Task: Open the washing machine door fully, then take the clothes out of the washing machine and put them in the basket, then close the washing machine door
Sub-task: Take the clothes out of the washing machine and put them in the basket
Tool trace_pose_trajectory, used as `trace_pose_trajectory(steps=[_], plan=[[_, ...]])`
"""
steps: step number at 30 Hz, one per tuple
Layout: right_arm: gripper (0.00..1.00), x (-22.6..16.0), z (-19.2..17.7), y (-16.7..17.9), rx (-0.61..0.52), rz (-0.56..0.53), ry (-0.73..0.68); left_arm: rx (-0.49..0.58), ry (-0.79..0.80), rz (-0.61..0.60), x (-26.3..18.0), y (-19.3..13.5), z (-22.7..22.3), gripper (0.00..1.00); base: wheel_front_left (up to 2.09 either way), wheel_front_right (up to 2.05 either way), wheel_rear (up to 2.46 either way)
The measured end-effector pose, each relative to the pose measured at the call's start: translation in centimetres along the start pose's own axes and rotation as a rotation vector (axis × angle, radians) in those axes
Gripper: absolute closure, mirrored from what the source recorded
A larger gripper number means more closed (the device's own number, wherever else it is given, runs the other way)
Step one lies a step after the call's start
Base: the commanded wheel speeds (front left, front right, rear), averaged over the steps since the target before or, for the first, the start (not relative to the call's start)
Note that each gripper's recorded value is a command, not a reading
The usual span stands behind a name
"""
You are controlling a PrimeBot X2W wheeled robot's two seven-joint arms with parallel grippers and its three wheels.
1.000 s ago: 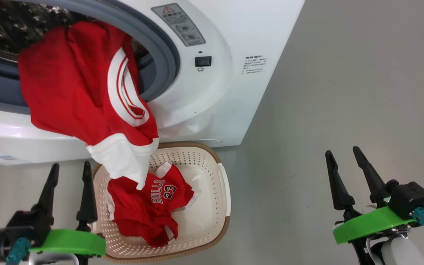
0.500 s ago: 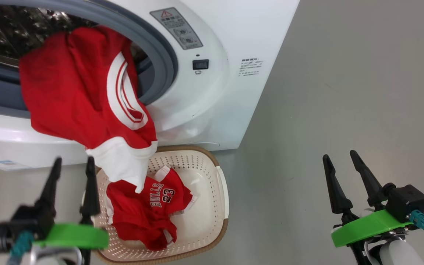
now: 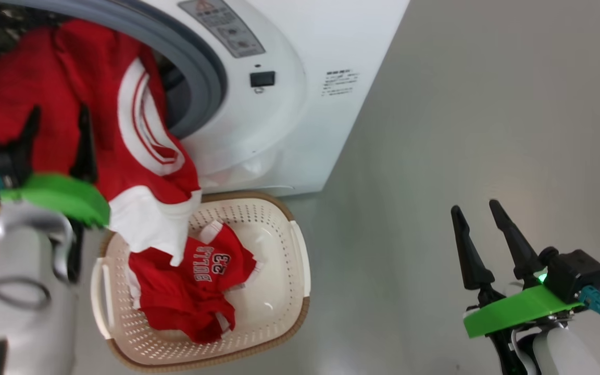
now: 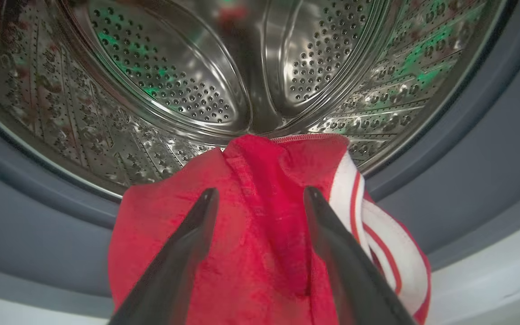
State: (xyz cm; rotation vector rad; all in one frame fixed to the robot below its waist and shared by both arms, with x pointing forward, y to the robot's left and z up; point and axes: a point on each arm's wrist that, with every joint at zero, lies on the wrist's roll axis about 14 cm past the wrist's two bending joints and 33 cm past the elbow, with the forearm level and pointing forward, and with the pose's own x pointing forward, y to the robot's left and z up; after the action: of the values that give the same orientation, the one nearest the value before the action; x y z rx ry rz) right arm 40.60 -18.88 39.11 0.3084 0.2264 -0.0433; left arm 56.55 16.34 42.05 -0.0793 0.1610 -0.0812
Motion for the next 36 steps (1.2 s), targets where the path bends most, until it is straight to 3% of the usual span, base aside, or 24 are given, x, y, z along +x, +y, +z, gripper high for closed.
trace_pose_trajectory(steps=[11, 21, 22, 23, 26, 32, 36], plan=[[0.0, 0.5, -0.1, -2.5, 0.013, -0.072, 0.002, 0.089, 0.167, 0.015, 6.1, -0.1, -3.0, 0.0, 0.0, 0.0, 0.0], [0.0, 0.4, -0.6, -4.0, 0.016, -0.118, 0.017, 0.114, 0.263, 0.027, 7.5, -0.2, -6.5, 0.02, 0.0, 0.0, 0.0], [0.0, 0.4, -0.6, -4.0, 0.016, -0.118, 0.015, 0.116, 0.262, 0.025, 7.5, -0.2, -6.5, 0.45, 0.0, 0.0, 0.0], [0.0, 0.5, -0.5, -3.9, 0.016, -0.116, 0.013, 0.118, 0.262, 0.025, 7.4, -0.2, -6.5, 0.55, 0.0, 0.0, 0.0], [0.0, 0.9, -0.3, -3.7, 0.016, -0.108, 0.005, 0.123, 0.262, 0.029, 7.3, 0.1, -6.6, 1.0, 0.0, 0.0, 0.0], [0.0, 1.3, -0.2, -3.3, 0.018, -0.094, -0.001, 0.104, 0.238, 0.018, 7.1, 0.1, -5.8, 1.0, 0.0, 0.0, 0.0], [0.0, 1.5, 0.0, -2.7, 0.014, -0.075, -0.008, 0.048, 0.13, 0.008, 7.5, -0.3, -2.6, 1.0, 0.0, 0.0, 0.0]])
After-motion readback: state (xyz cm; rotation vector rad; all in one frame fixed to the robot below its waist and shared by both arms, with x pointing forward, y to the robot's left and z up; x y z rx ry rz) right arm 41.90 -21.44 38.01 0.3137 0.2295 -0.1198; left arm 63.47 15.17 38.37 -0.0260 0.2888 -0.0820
